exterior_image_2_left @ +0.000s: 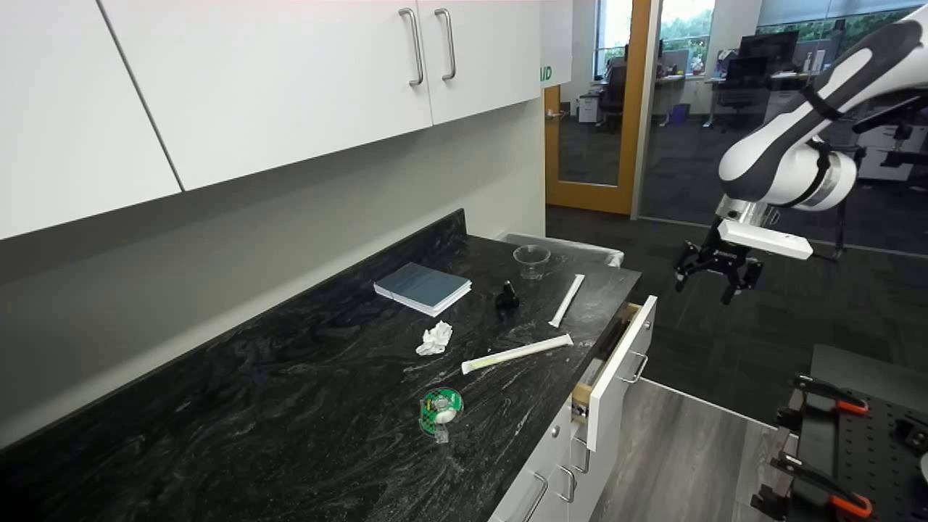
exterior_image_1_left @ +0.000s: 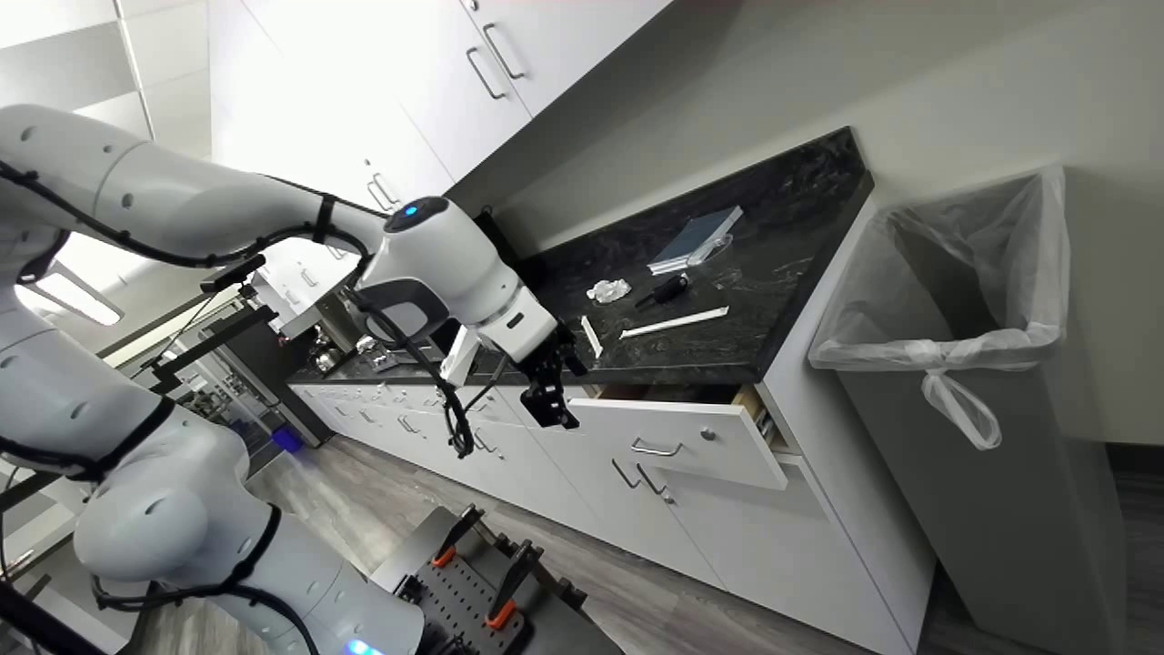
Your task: Fully open the top right drawer
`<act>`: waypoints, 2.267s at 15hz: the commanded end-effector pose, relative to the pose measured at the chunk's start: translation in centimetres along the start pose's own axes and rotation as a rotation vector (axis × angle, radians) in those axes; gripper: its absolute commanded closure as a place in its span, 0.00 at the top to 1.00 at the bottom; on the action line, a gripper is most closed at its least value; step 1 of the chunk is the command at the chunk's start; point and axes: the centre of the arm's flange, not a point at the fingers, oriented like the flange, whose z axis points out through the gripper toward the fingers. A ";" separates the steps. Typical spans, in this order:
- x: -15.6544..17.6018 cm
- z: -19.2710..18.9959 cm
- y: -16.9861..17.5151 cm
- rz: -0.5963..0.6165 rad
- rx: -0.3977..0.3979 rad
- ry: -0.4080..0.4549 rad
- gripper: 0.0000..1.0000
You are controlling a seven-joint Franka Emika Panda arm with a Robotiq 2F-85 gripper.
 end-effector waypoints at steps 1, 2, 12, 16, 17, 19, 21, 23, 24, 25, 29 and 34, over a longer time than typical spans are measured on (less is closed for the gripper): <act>1.1 5.0 0.5 0.085 0.090 0.057 1.00; 1.0 5.6 0.6 0.105 0.104 0.073 1.00; 3.6 13.1 -0.5 0.206 0.092 0.126 1.00; 4.7 15.6 -1.1 0.199 0.075 0.141 1.00; 4.8 16.0 -1.4 0.198 0.081 0.150 1.00; 4.9 16.3 -1.8 0.190 0.107 0.167 1.00; 4.9 16.1 -2.3 0.186 0.142 0.179 0.82; 4.9 15.7 -2.2 0.189 0.166 0.187 0.81; 4.9 15.6 -2.2 0.192 0.170 0.193 0.77; 4.9 15.8 -2.2 0.193 0.167 0.195 0.74; 4.7 16.2 -2.0 0.196 0.164 0.203 0.30; 4.0 15.3 -1.0 0.213 0.129 0.171 0.12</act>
